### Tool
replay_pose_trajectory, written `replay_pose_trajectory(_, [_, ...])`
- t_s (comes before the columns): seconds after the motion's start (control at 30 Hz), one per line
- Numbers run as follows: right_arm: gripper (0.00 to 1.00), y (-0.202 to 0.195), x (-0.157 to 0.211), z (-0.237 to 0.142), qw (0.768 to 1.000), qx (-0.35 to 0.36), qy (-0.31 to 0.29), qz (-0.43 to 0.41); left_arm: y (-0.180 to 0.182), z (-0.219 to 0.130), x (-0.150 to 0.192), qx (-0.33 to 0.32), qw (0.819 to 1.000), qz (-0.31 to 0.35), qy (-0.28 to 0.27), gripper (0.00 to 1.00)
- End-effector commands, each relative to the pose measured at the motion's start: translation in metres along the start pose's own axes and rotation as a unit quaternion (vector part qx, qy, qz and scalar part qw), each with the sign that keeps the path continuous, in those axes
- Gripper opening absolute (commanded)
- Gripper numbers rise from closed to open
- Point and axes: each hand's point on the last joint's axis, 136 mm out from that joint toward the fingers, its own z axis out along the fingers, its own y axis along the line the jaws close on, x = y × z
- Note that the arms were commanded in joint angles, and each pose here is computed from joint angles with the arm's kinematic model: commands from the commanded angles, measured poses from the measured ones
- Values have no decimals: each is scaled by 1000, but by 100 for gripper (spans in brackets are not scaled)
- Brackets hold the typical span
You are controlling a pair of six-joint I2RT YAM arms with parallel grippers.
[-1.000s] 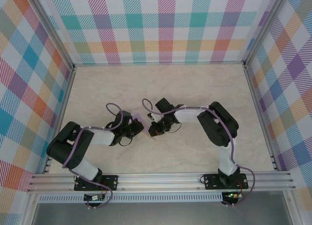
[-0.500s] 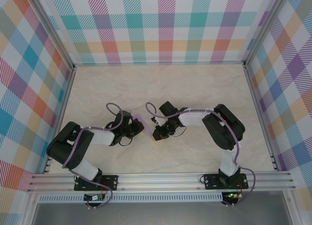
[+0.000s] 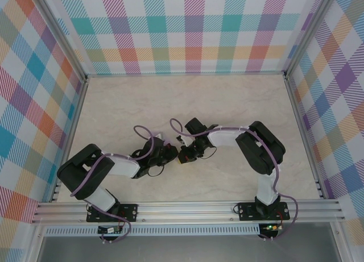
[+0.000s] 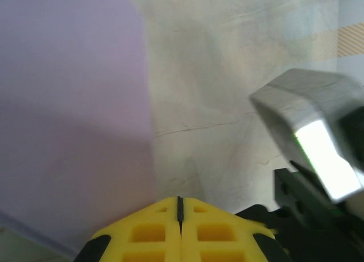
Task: Fold a paper plane with a square sheet of paper (pick it up from the middle)
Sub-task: Fold the wing for the fifth time at the center of the table.
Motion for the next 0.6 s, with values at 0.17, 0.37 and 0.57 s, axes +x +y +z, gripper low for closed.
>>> replay_pose_trajectory(0.17, [0,-40,25,15,996,69,39,47,21,-1,3,-19,999,-7,-28,4])
replay_pose_trajectory(0.37, [0,-51,34,15,993,93,50,51,42,-11,-10,-62,997,-4,-53,3])
replay_pose_trajectory(0.57, [0,-57,40,16,992,101,57,53,61,-24,-39,-89,993,-20,-78,3])
